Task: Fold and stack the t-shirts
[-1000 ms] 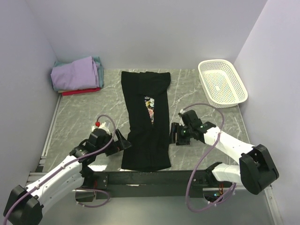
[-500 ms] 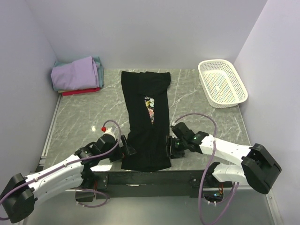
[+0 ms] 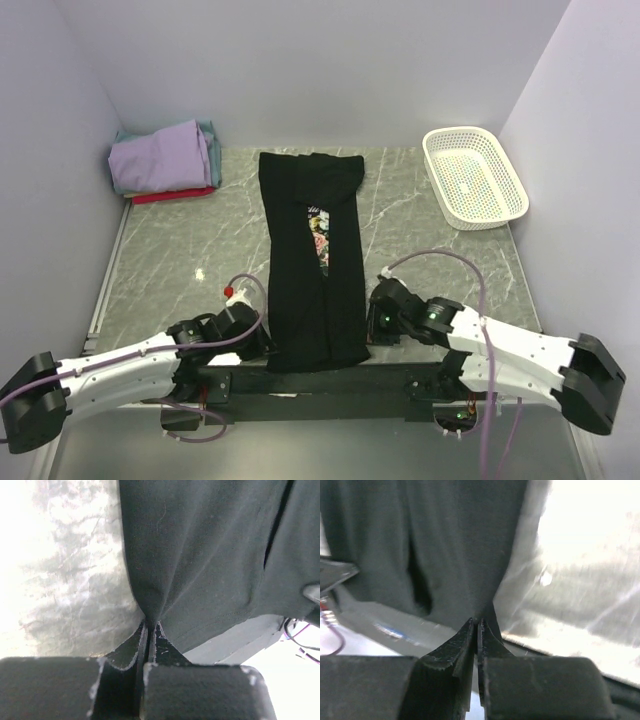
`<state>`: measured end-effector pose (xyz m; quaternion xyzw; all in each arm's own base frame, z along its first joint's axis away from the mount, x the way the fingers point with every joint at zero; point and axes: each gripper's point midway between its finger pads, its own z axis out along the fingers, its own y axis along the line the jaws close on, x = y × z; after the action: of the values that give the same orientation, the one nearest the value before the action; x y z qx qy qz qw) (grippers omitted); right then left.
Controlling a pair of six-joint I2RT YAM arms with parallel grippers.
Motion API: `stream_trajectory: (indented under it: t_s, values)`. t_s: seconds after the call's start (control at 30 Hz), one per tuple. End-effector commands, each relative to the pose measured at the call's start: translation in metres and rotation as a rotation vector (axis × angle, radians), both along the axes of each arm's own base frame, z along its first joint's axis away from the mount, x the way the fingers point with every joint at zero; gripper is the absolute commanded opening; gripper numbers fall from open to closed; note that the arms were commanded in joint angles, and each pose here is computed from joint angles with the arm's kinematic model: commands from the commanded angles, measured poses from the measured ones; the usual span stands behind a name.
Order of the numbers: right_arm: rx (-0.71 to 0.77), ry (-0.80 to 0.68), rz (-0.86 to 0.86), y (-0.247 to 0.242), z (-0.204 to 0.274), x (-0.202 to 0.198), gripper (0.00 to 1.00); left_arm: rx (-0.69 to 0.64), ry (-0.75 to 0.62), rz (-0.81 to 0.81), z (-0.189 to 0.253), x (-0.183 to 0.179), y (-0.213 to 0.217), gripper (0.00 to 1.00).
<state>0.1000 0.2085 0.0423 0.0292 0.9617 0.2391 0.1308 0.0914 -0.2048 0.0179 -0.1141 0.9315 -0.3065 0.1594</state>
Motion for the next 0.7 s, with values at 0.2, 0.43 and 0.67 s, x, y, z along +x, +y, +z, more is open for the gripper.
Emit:
stream_trajectory:
  t_s: [0.2,0.43,0.67]
  values:
    - [-0.106,0.062,-0.14,-0.033,-0.016,-0.025,0.1,0.078,0.053,0.036,-0.008,-0.019,0.021,0.01]
    - [-0.213,0.083,-0.124,-0.04,-0.026,-0.031,0.46,0.067,0.044,0.035,-0.002,-0.02,0.023,0.6]
    - [-0.198,0.006,-0.156,-0.039,-0.009,-0.016,0.55,0.059,0.053,-0.007,-0.002,-0.024,0.016,0.75]
